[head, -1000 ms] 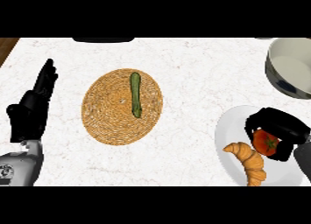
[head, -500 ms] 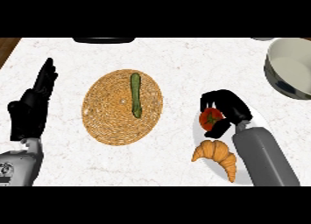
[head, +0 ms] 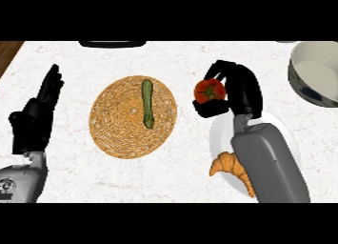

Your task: Pick the tomato from the plate and place it in the bowl

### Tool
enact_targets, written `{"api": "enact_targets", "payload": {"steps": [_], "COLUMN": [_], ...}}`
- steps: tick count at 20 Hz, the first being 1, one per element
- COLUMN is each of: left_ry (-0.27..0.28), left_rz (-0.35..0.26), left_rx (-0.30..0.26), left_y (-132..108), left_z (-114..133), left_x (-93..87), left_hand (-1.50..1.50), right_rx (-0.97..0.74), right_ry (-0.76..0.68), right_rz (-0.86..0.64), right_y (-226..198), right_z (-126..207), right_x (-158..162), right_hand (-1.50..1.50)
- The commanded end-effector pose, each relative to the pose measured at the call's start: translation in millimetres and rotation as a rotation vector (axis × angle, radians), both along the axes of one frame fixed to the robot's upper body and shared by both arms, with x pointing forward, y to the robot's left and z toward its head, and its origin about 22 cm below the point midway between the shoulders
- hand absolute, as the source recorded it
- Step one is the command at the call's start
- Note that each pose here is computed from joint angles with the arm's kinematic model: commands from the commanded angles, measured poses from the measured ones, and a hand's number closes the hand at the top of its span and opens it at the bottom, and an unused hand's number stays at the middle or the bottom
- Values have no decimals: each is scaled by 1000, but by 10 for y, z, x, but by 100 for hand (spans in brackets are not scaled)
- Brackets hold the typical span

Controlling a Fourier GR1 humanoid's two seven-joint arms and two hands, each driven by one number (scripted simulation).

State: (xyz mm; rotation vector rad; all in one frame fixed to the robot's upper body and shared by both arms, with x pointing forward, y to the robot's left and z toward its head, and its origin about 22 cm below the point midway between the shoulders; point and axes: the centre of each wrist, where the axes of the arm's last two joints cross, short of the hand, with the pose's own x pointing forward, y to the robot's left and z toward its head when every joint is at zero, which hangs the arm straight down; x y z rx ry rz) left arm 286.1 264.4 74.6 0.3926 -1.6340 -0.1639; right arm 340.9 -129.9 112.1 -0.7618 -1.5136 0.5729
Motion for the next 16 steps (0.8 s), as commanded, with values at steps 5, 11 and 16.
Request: {"api": "enact_targets", "payload": {"steps": [5,11,16], "left_ry": [-9,10,-13], "left_rz": [11,-8,-12], "left_rx": [12,-2,15], "left_y": [245,27,101], "left_z": [51,-109,43], "left_x": [86,-60,107], "left_hand": [0,0,0], "right_rx": [42,112,85], "right_ry": [-94,-178,-218], "right_rz": [-282,-383,-469], "right_y": [-214,-993,-1510], "right_z": [527,333,482], "right_x": [-68,149,411], "right_hand": [150,150,150]}}
